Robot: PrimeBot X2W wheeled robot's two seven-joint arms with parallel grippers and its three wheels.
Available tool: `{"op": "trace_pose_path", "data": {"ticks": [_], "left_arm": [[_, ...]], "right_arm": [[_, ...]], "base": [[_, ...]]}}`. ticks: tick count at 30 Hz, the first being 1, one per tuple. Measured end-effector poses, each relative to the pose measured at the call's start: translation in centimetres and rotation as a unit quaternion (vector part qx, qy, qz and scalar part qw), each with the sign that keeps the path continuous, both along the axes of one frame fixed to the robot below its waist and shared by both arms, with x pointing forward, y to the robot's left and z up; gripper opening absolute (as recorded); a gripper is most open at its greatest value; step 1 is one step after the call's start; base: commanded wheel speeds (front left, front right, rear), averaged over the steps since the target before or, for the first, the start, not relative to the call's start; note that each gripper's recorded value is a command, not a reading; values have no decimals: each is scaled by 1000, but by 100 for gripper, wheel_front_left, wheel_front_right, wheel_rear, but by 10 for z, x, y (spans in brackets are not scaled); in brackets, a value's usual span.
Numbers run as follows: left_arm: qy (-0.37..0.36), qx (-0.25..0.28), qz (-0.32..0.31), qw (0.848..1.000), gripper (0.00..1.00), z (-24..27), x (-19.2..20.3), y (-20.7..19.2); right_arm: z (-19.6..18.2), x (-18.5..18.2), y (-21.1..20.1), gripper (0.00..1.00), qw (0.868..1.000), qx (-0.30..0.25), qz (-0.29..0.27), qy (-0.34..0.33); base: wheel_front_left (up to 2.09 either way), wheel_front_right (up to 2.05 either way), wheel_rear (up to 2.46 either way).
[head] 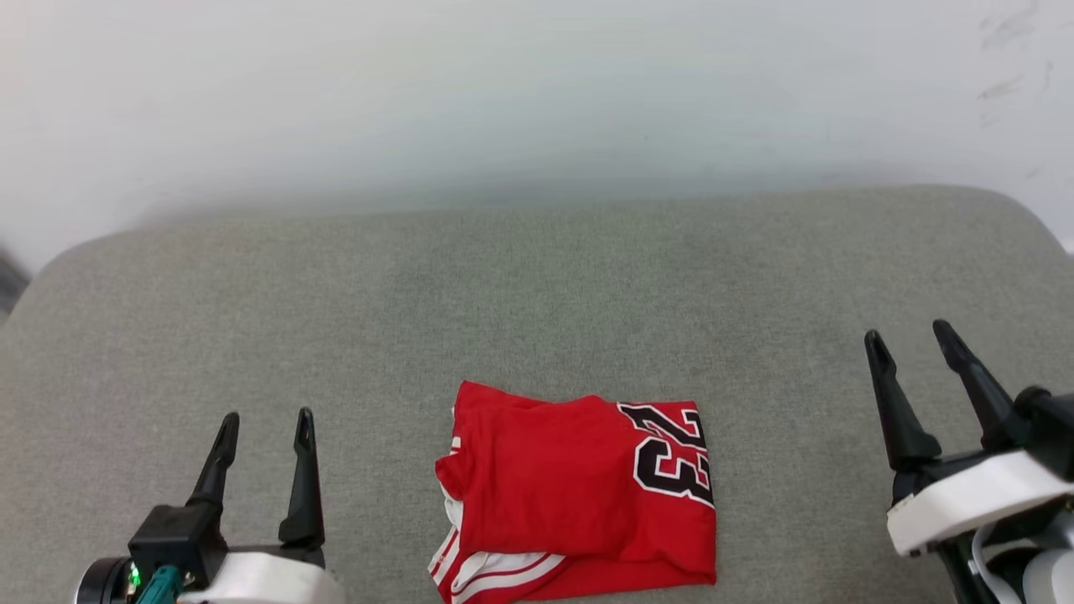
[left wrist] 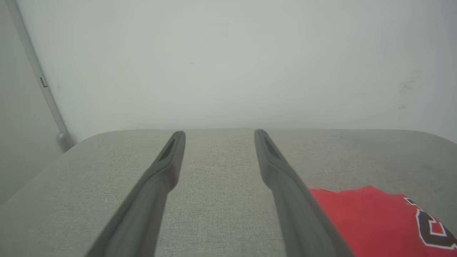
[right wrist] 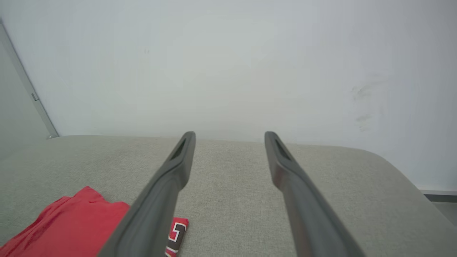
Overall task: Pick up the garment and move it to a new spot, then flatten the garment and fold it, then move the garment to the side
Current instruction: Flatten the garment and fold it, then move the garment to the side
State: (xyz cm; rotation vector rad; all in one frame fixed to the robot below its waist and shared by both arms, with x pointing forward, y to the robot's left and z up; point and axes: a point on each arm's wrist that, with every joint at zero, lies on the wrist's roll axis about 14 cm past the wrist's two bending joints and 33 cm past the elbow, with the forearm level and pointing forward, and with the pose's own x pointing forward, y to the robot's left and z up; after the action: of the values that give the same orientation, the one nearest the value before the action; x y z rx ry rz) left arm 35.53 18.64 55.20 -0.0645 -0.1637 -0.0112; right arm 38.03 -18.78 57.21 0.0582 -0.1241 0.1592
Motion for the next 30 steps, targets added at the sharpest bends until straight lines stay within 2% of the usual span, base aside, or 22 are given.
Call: {"op": "trace_pose_path", "data": {"ticks": [9,23,26,28,30], "left_arm": [[10,7,21,1000,100,-8,-21,12],[1,12,20,1000,100,-4,-14,12],[-9,9,22,1000,100,1,-12,13],[-11,7,26,1000,100,2,-11,14],[-18,4,29,999,100,6,-9,15]], "right_arm": [[-4,-28,6,100,1000,1,-9,12],[-6,-23,3,100,999,7,-18,30],[-14,-19,-8,100,997,47,-26,55],[-30,-16,-22,100,992,83,-34,93],[-54,-13,-37,100,984,88,-39,152]], "base": [[0,0,0],[0,0,0],[0,0,0],[0,0,0],[0,0,0]]}}
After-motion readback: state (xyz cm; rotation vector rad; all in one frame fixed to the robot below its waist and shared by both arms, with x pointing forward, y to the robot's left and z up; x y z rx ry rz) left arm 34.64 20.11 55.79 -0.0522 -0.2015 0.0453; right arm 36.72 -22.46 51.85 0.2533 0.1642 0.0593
